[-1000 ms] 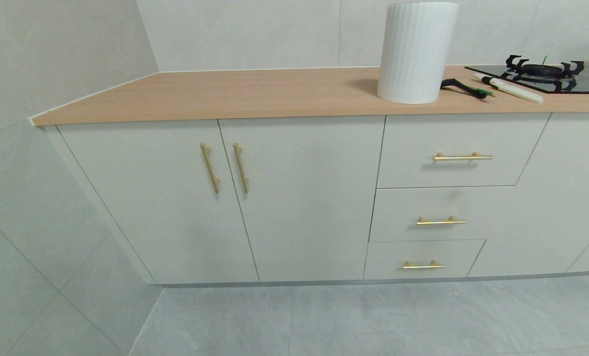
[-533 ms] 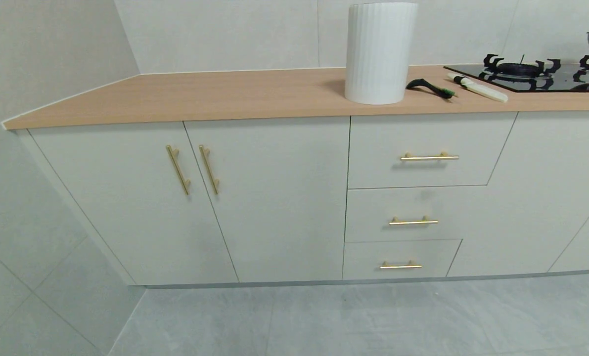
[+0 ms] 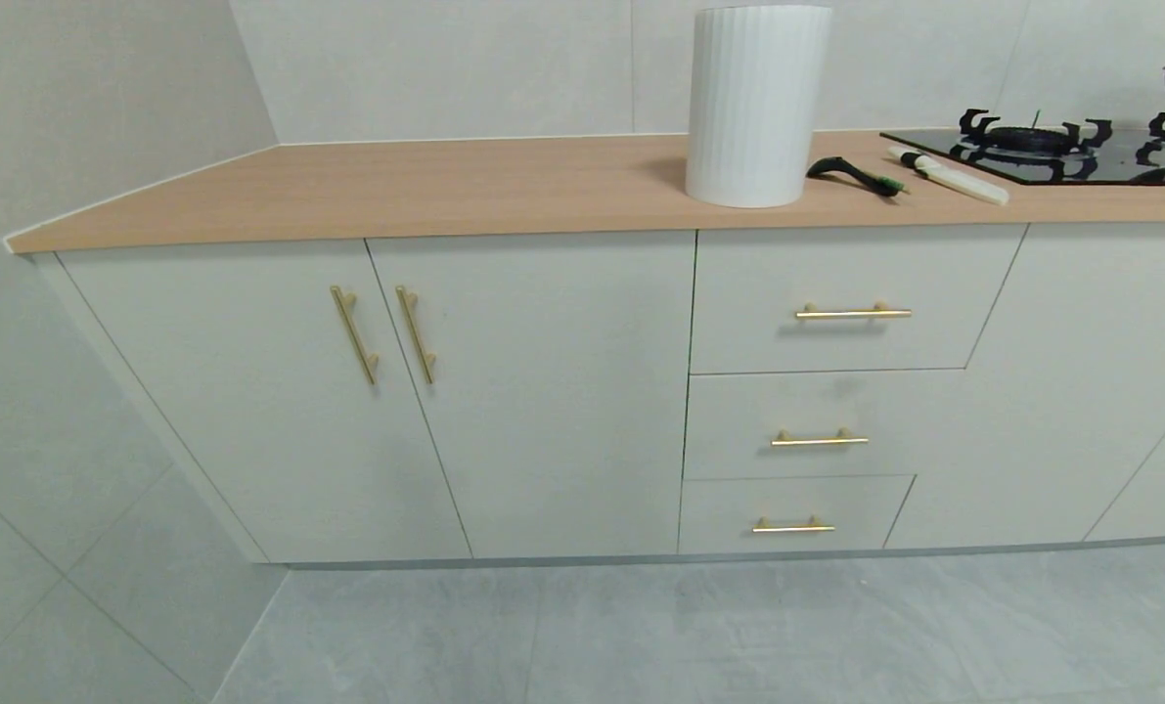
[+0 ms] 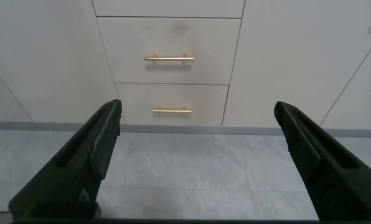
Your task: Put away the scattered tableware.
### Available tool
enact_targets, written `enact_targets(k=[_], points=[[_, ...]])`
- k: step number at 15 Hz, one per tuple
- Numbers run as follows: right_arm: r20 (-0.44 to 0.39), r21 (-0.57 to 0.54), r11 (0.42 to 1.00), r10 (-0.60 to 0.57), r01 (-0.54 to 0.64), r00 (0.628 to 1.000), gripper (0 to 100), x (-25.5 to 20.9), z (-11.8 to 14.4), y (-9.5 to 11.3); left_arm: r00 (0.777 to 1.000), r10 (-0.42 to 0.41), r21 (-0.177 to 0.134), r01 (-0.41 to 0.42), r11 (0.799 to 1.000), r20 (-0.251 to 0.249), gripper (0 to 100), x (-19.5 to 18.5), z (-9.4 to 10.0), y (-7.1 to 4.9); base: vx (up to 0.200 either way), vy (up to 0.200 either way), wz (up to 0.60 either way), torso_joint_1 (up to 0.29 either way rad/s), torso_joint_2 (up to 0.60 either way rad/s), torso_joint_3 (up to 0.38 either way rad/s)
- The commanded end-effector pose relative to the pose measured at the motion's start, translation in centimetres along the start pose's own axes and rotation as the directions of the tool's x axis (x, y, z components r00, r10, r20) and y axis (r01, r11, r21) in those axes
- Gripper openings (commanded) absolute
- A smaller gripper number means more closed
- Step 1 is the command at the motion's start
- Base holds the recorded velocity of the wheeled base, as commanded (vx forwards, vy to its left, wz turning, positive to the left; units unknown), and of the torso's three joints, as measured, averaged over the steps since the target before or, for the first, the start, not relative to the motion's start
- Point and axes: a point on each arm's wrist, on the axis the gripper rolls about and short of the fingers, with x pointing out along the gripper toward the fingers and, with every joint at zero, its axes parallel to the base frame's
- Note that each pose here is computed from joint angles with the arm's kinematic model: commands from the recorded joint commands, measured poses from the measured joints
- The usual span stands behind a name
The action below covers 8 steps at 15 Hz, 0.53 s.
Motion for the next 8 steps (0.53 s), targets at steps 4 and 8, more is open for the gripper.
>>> enact_targets(k=[4, 8], points=[[0.000, -0.001, 1.000, 0.001, -0.001, 1.000, 100, 0.00, 0.04, 0.00, 1.000, 0.000, 0.000, 0.000, 1.000, -0.001, 100, 0.01, 0.01, 0.00, 0.050, 0.000, 0.00, -0.002, 0.00, 0.001], [-0.002, -0.001, 1.000, 0.001, -0.001, 1.000, 100, 0.01, -0.01, 0.00, 1.000, 0.000, 0.000, 0.000, 1.000, -0.001, 100, 0.01, 0.01, 0.00, 0.200, 0.000, 0.00, 0.002, 0.00, 0.004]])
